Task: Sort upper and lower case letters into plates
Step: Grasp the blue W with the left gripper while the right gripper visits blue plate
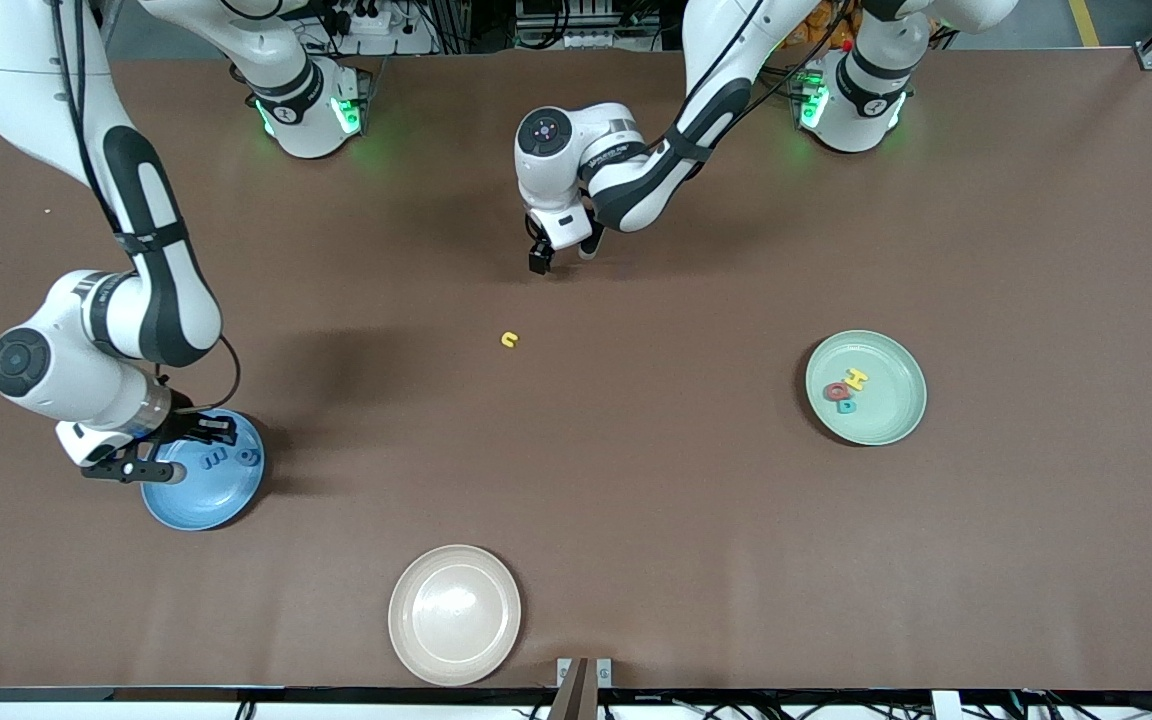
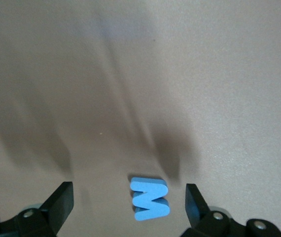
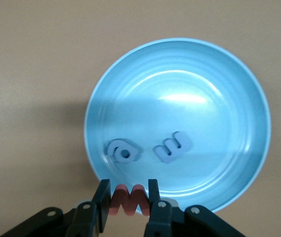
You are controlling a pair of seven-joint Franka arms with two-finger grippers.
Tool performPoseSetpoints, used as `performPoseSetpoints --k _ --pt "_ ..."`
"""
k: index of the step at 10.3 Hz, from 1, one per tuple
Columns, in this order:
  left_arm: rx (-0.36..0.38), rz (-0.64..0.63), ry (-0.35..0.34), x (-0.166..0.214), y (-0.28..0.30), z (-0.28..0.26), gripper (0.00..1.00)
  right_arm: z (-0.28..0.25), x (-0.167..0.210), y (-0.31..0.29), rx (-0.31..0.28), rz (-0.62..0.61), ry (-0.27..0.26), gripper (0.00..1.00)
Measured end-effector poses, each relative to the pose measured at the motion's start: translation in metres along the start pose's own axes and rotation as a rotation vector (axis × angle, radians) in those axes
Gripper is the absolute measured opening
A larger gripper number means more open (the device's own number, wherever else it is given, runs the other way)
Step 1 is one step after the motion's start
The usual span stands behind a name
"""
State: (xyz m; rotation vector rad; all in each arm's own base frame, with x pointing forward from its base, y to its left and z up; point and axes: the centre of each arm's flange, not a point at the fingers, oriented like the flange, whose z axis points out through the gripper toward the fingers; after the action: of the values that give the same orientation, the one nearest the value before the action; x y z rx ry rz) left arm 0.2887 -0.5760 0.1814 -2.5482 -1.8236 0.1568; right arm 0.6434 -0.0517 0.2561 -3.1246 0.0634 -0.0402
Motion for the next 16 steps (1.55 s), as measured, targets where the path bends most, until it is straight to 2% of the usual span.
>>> performPoseSetpoints --k 2,3,6,8,9,10,13,16 --pt "-0.017 0.001 -0.001 -0.002 0.0 0.005 0.97 0.005 0.002 0.017 -0.029 -0.04 0.034 0.35" --pt "-0.023 0.003 0.002 -0.003 -0.001 0.008 0.93 0.009 0.002 0.023 -0.033 -0.051 0.034 0.36" --pt "-0.034 0.003 -0.002 -0.008 -0.001 0.011 0.8 0.012 0.001 0.026 -0.034 -0.055 0.031 0.7" --pt "-0.041 -0.002 -0.006 -0.008 0.004 0.009 0.51 0.013 0.001 0.023 -0.031 -0.059 0.03 0.97" --pt "-0.043 -0.003 -0.007 -0.008 0.005 0.009 0.37 0.013 0.001 0.021 -0.03 -0.062 0.03 1.0" --pt "-0.044 -0.004 -0.007 -0.008 0.006 0.008 0.34 0.013 0.002 0.017 -0.027 -0.068 0.029 1.0" --pt "-0.071 0.027 0.006 -0.008 0.009 0.006 0.34 0.014 0.003 -0.02 -0.021 -0.123 0.028 1.0" --pt "-0.154 0.098 0.044 0.002 0.033 -0.034 0.34 0.015 0.002 -0.067 -0.017 -0.18 0.028 1.0"
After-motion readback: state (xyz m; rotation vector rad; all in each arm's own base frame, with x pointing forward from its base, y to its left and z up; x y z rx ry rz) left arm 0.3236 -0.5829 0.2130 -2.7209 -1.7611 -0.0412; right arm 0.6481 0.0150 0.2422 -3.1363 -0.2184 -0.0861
